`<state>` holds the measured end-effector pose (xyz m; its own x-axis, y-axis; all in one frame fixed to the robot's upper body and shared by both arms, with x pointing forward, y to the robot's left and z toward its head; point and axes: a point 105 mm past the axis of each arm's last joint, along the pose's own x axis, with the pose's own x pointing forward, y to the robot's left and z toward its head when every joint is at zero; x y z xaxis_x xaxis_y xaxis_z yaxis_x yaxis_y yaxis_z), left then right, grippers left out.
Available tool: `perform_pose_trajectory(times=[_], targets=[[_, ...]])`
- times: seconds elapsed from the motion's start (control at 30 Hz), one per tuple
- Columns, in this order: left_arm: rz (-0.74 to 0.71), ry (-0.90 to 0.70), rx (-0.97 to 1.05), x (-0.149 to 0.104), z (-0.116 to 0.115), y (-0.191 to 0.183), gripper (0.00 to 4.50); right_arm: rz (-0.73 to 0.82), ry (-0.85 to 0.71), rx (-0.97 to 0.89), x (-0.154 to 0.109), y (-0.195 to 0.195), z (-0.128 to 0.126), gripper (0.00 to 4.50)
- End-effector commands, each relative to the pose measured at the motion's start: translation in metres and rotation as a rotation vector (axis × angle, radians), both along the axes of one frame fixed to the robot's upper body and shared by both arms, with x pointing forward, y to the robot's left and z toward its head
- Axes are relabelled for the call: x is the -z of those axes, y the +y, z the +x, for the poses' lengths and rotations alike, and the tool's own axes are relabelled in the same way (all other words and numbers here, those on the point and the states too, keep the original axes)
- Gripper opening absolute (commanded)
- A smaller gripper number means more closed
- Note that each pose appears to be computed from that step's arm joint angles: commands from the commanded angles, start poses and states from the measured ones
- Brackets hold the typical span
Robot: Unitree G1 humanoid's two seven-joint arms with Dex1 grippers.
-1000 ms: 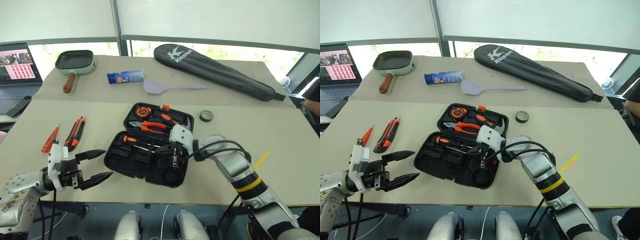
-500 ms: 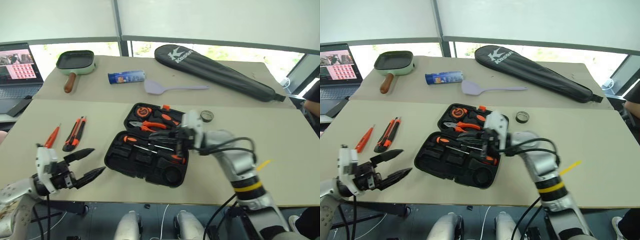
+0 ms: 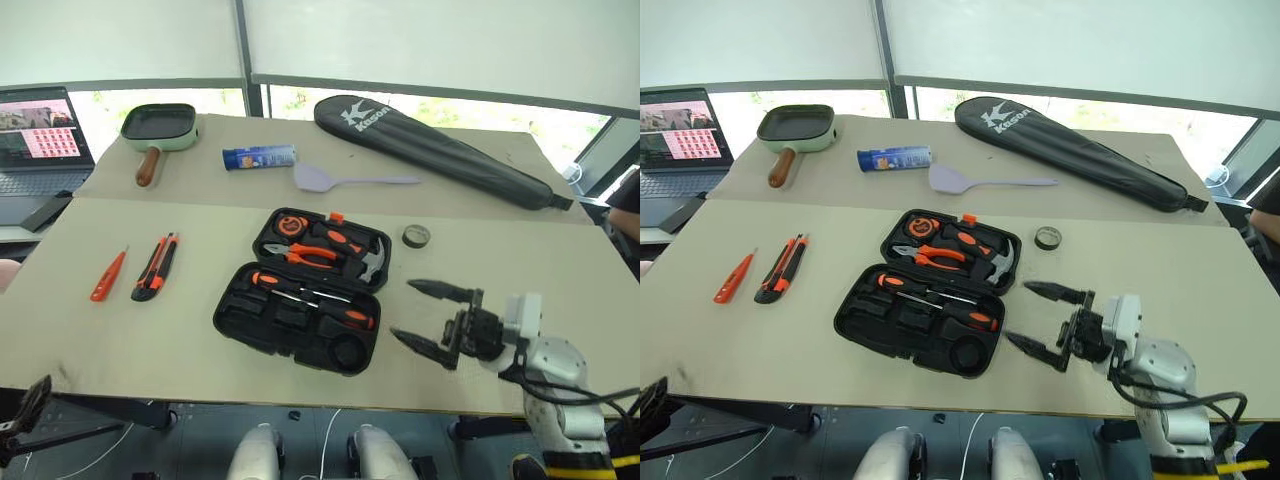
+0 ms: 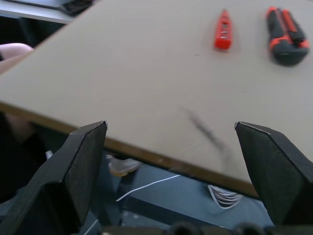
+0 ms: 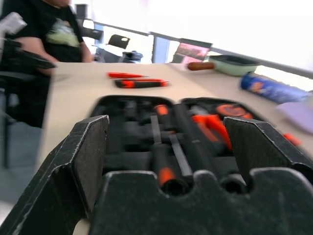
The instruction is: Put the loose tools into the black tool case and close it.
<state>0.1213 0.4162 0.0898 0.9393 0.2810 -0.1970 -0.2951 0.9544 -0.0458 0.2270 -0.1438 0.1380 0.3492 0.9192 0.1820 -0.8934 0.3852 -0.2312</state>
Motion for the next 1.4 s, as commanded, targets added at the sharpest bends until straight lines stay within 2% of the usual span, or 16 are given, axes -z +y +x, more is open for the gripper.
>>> perform_pose_trajectory(times=[0.03,0.1,0.2,0.33,0.5,0.67,0.77,0.9,1.0,1.07,1.17,1.2,1.27,1.3,1.37,1.4], targets=[[0.011,-0.112,0.012,-0.041,0.031,0.011,4.50,0.113,-0.112,-0.025,-0.039,0.014,-0.003,4.41],[-0.025,-0.122,0.058,-0.053,0.053,0.008,4.50,0.163,-0.126,-0.044,-0.053,0.023,-0.002,4.41],[-0.071,-0.054,0.150,-0.068,0.098,-0.008,4.50,0.200,-0.161,-0.127,-0.071,0.044,-0.008,4.41],[-0.076,0.159,0.158,-0.066,0.139,-0.016,4.50,0.235,-0.188,-0.160,-0.086,0.060,-0.002,4.41],[-0.064,0.257,0.169,-0.058,0.172,-0.018,4.50,0.225,-0.191,-0.171,-0.086,0.064,0.004,4.41],[-0.031,0.398,0.159,-0.035,0.193,-0.017,4.50,0.211,-0.201,-0.153,-0.086,0.063,0.004,4.41],[-0.068,0.437,0.173,-0.026,0.195,-0.020,3.74,0.208,-0.204,-0.116,-0.085,0.059,0.005,4.50],[-0.104,0.460,0.207,-0.016,0.192,-0.024,2.15,0.204,-0.204,-0.097,-0.085,0.057,0.004,4.50],[-0.093,0.415,0.205,-0.017,0.193,-0.020,0.98,0.191,-0.203,-0.085,-0.082,0.055,0.003,4.50],[-0.062,0.335,0.227,-0.028,0.197,-0.017,0.44,0.181,-0.198,-0.069,-0.081,0.051,0.003,4.50],[0.014,0.138,0.331,-0.062,0.206,-0.023,0.44,0.158,-0.185,-0.043,-0.081,0.039,-0.001,4.50],[0.035,0.054,0.414,-0.078,0.209,-0.033,0.44,0.145,-0.180,-0.034,-0.080,0.035,-0.003,4.50],[0.116,-0.142,0.705,-0.114,0.207,-0.072,0.44,0.135,-0.154,-0.008,-0.079,0.021,-0.005,4.50],[0.188,-0.180,0.847,-0.121,0.201,-0.091,0.44,0.119,-0.138,0.005,-0.077,0.015,-0.004,4.50],[0.371,-0.115,1.145,-0.109,0.187,-0.133,0.44,0.036,-0.101,-0.005,-0.066,0.007,-0.006,4.50],[0.416,-0.084,1.221,-0.103,0.183,-0.142,0.44,0.010,-0.090,-0.011,-0.063,0.005,-0.007,4.50]])
